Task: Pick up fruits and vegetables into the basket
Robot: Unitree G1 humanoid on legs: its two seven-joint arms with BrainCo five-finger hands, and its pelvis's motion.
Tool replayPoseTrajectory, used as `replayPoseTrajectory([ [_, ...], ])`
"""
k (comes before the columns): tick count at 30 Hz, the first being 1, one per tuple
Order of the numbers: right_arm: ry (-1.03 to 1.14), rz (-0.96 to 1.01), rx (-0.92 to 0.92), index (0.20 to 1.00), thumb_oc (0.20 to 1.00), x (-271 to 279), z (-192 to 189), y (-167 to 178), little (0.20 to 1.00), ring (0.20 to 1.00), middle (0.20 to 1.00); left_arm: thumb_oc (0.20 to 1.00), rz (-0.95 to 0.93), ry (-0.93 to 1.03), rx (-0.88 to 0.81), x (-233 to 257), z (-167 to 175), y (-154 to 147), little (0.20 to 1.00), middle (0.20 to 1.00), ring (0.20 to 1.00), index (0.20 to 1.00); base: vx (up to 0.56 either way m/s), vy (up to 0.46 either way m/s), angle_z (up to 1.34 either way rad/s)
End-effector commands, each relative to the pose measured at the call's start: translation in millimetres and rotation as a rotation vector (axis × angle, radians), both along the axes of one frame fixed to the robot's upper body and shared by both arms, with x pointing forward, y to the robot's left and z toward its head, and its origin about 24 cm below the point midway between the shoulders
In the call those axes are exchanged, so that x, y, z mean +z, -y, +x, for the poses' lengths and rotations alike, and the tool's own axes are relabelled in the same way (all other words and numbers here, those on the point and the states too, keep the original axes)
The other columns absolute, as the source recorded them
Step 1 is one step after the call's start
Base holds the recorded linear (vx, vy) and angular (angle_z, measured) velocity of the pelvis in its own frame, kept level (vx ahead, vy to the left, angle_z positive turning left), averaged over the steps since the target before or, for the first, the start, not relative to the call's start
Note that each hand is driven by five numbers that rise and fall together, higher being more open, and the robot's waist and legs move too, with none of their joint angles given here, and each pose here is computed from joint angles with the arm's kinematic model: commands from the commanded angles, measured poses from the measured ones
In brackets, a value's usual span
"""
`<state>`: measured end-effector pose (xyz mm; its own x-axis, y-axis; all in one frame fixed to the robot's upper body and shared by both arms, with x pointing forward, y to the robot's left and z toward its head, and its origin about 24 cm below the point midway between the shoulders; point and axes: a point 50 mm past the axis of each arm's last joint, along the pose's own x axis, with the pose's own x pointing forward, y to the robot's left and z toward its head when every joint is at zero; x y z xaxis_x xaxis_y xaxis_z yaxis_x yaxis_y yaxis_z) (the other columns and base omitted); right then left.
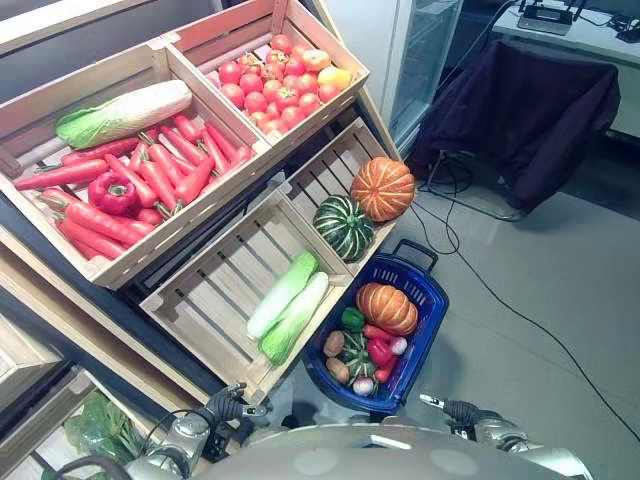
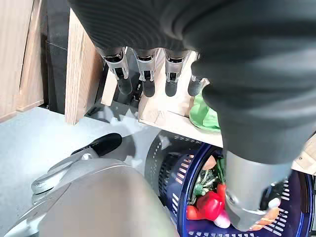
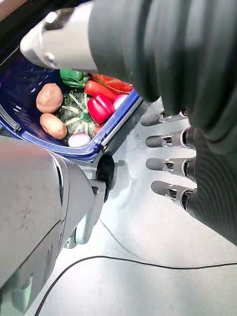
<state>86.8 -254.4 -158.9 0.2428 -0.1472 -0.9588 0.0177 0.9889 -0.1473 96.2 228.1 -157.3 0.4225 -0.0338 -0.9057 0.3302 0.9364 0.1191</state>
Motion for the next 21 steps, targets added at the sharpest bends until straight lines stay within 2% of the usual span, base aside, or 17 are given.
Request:
replayPoseTrajectory([
  [1,0.023,-0.016,0.020,1.000,1.000,2.2,15.6,-3.3,1.000,1.000,1.000,1.000,0.023,0.031,-0.012,4.2,19.4,-2.7,1.000,1.000,1.000,1.000,0.11,0.070,0.32],
  [21,0.027,-0.012,0.013,1.000,1.000,1.5,15.0,-5.2,1.000,1.000,1.000,1.000,-0.003,0.048,-0.001,5.1,21.6,-1.1,1.000,1.000,1.000,1.000,0.00,0.000,0.00],
])
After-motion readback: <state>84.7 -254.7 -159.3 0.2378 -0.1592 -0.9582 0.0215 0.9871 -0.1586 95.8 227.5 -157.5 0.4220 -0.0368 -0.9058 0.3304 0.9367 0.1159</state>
